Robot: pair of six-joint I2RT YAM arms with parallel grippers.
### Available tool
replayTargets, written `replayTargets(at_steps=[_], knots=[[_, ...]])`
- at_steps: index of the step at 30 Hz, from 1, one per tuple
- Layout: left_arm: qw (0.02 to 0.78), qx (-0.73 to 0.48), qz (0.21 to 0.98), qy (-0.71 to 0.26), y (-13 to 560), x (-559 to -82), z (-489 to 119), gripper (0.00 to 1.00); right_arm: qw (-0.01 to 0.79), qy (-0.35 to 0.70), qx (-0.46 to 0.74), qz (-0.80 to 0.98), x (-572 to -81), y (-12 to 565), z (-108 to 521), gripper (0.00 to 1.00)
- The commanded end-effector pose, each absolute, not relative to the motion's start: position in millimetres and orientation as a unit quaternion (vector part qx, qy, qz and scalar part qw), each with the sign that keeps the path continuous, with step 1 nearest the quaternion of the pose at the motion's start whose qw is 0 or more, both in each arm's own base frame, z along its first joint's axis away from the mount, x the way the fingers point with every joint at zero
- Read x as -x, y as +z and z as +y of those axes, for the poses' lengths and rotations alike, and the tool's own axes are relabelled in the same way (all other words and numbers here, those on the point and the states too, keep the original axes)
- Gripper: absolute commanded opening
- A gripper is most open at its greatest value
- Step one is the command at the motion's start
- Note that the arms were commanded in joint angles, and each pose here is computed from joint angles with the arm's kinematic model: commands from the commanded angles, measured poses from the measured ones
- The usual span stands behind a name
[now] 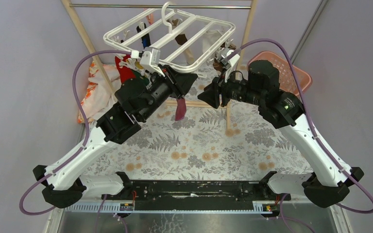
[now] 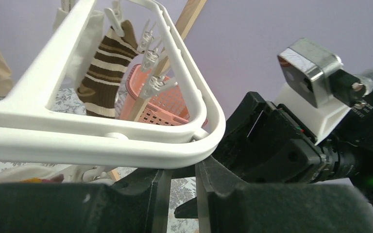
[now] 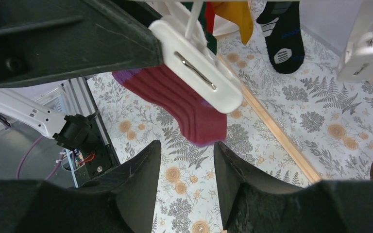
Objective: Clip the socks to the hanger
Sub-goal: Open the clamp at the hanger.
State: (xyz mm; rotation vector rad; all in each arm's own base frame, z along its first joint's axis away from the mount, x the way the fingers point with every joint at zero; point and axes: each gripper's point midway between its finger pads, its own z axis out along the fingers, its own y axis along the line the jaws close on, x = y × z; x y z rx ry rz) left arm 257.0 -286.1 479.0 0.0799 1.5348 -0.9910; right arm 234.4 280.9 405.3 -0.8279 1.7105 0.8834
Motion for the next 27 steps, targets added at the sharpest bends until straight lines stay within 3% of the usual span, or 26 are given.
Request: replayTargets(at_steps=[1, 13, 27], knots=[[0.633, -0.034, 0.639, -0.435, 501, -258, -283, 0.00, 0.546, 0.364, 0.345, 0.671, -231, 437, 276, 0.51], [0.627, -0.039, 0.644, -0.437, 504, -256, -284, 0.00, 0.594, 0.274, 0.369, 0.661, -258, 438, 263, 0.58], [0.623, -0.038, 0.654, -0.427, 499, -256, -283, 0.00, 0.626, 0.220, 0.407, 0.628, -254, 450, 246, 0.59]])
